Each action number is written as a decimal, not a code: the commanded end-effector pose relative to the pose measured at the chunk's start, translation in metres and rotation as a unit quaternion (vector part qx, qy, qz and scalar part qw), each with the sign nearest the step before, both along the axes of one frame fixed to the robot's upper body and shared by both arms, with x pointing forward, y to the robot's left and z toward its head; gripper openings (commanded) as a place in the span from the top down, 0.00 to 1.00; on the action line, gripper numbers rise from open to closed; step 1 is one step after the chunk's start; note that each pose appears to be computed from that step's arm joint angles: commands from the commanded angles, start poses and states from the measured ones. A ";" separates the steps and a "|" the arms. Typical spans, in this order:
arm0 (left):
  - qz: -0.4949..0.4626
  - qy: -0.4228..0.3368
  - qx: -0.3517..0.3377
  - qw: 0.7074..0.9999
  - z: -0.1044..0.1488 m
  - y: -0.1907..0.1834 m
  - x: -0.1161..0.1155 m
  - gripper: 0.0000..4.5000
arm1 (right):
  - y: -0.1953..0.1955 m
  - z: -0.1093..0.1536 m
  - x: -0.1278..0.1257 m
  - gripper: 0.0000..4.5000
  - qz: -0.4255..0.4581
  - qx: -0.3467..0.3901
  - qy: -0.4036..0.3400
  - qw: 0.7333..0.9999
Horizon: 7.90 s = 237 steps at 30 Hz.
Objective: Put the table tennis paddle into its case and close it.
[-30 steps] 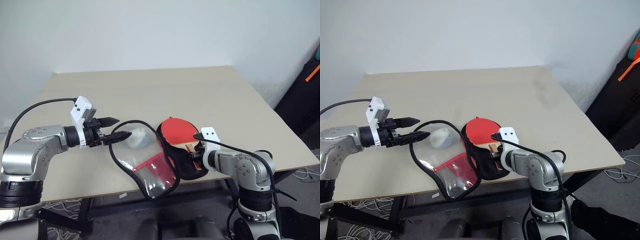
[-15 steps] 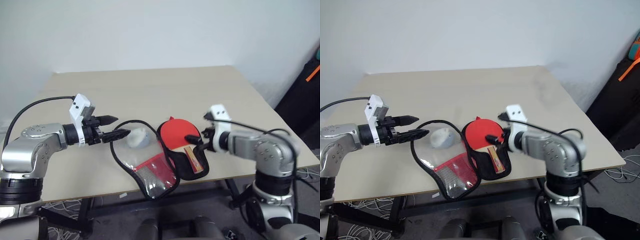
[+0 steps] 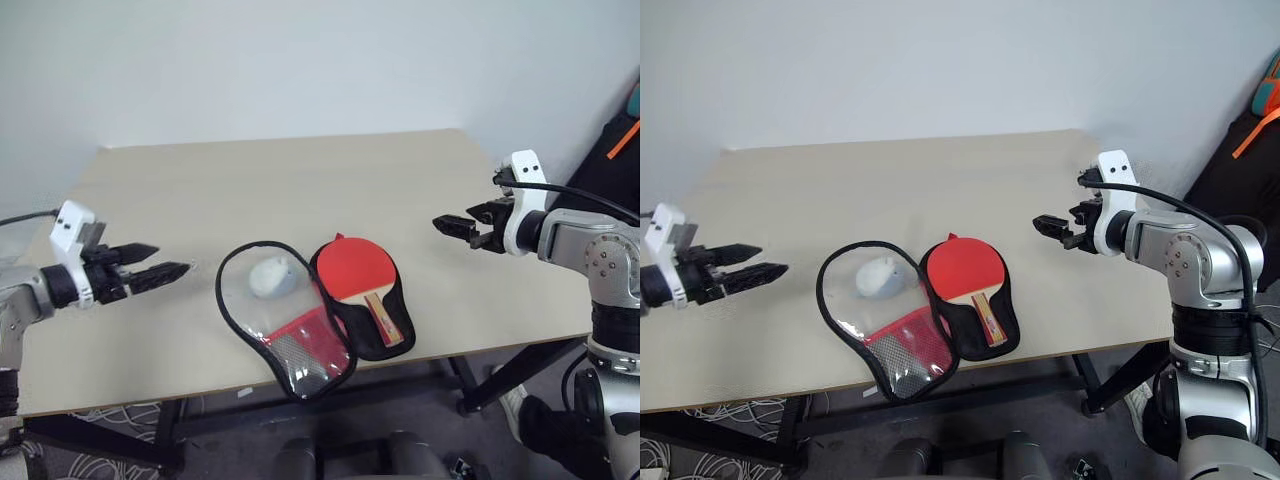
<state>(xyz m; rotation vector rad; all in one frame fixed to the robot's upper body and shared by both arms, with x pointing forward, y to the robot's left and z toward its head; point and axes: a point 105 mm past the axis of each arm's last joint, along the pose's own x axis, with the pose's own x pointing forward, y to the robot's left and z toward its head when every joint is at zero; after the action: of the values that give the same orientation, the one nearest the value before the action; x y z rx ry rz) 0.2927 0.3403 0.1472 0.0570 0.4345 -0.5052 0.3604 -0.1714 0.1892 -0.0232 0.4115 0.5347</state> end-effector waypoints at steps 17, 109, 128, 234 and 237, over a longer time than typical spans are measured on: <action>-0.107 -0.084 -0.059 0.989 0.013 -0.130 0.029 0.00 | 0.004 0.022 0.000 0.01 0.004 0.000 -0.043 0.999; -0.028 0.354 -0.314 0.880 -0.111 -0.276 -0.045 0.00 | -0.004 0.038 -0.038 0.01 0.178 -0.117 -0.076 0.974; 0.017 0.389 -0.288 0.875 -0.130 -0.269 -0.040 0.69 | 0.006 0.045 -0.041 0.00 0.182 -0.111 -0.089 0.973; -0.201 0.042 -0.063 0.977 -0.093 -0.261 -0.031 1.00 | 0.235 -0.060 0.008 0.00 0.377 -0.033 0.023 0.925; -0.200 0.042 -0.063 0.977 -0.094 -0.261 -0.031 1.00 | 0.239 -0.068 0.009 0.00 0.373 -0.035 0.029 0.927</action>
<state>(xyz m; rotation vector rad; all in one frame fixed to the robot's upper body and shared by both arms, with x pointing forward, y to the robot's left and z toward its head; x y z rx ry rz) 0.2593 0.0770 0.0491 -0.0169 0.4963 -0.9494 0.3647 0.0642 0.1099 -0.2303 0.5264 1.2762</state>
